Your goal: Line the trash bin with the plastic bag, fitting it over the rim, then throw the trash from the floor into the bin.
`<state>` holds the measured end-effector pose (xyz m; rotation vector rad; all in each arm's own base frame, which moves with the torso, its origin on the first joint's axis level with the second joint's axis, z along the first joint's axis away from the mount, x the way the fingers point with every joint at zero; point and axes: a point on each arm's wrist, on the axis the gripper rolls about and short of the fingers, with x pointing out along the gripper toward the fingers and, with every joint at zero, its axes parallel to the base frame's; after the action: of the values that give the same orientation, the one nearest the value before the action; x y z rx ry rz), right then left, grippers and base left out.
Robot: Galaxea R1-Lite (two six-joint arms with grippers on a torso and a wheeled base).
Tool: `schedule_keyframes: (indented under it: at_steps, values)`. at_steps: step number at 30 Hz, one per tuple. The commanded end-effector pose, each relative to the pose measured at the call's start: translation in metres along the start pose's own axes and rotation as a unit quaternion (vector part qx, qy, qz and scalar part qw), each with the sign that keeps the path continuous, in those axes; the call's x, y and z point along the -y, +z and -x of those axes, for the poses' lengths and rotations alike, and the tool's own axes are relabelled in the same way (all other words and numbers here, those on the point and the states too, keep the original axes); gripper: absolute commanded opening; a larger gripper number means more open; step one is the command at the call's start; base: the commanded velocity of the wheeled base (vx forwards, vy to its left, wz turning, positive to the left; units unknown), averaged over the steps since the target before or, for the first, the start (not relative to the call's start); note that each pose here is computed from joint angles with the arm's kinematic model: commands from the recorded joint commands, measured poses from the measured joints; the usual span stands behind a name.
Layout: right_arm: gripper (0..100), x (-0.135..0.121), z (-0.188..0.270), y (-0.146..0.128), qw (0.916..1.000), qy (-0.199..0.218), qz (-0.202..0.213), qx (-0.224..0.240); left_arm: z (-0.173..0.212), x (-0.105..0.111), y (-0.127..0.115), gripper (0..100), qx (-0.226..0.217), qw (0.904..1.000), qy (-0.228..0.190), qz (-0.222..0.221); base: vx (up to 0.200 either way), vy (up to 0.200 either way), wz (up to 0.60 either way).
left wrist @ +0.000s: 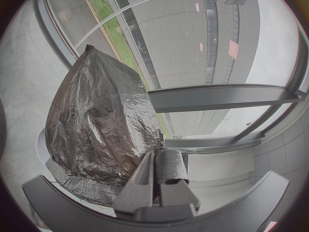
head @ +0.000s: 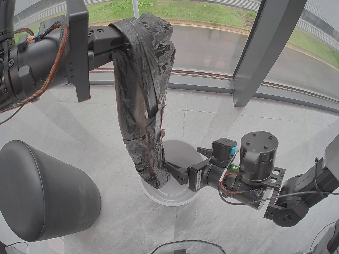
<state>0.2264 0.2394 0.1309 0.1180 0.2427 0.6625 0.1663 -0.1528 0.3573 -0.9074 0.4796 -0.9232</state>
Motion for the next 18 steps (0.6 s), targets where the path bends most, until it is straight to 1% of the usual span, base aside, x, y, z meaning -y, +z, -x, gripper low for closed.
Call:
schedule_keyframes:
  at_steps: [1, 5, 8, 12, 14, 18]
  values:
    - [100, -0.002, -0.001, -0.018, 0.9995, 0.002, -0.005, -0.030, 0.002, 0.002, 0.000, 0, 0.003, 1.0000, -0.003, -0.001, 0.000, 0.000, 0.00]
    - [100, -0.003, 0.007, -0.028, 0.9992, 0.006, -0.010, -0.039, -0.002, -0.003, 0.004, 0, 0.009, 1.0000, 0.004, -0.001, 0.000, 0.000, 0.00]
    - [100, -0.012, 0.016, -0.036, 0.9990, 0.026, -0.004, -0.035, -0.006, -0.007, 0.004, 0, 0.009, 0.9999, 0.011, 0.001, 0.000, 0.000, 0.00]
    - [100, -0.028, 0.023, -0.046, 0.9977, 0.048, 0.005, -0.046, -0.013, -0.012, 0.005, 0, 0.014, 0.9997, 0.020, 0.003, 0.000, 0.000, 0.00]
    - [100, -0.034, 0.024, -0.051, 0.9973, 0.051, 0.009, -0.052, -0.015, -0.013, 0.005, 0, 0.019, 0.9996, 0.022, 0.003, 0.000, 0.000, 0.00]
    - [100, -0.037, 0.020, -0.057, 0.9971, 0.048, 0.012, -0.057, -0.014, -0.012, 0.005, 0, 0.021, 0.9996, 0.017, 0.011, 0.000, 0.000, 0.00]
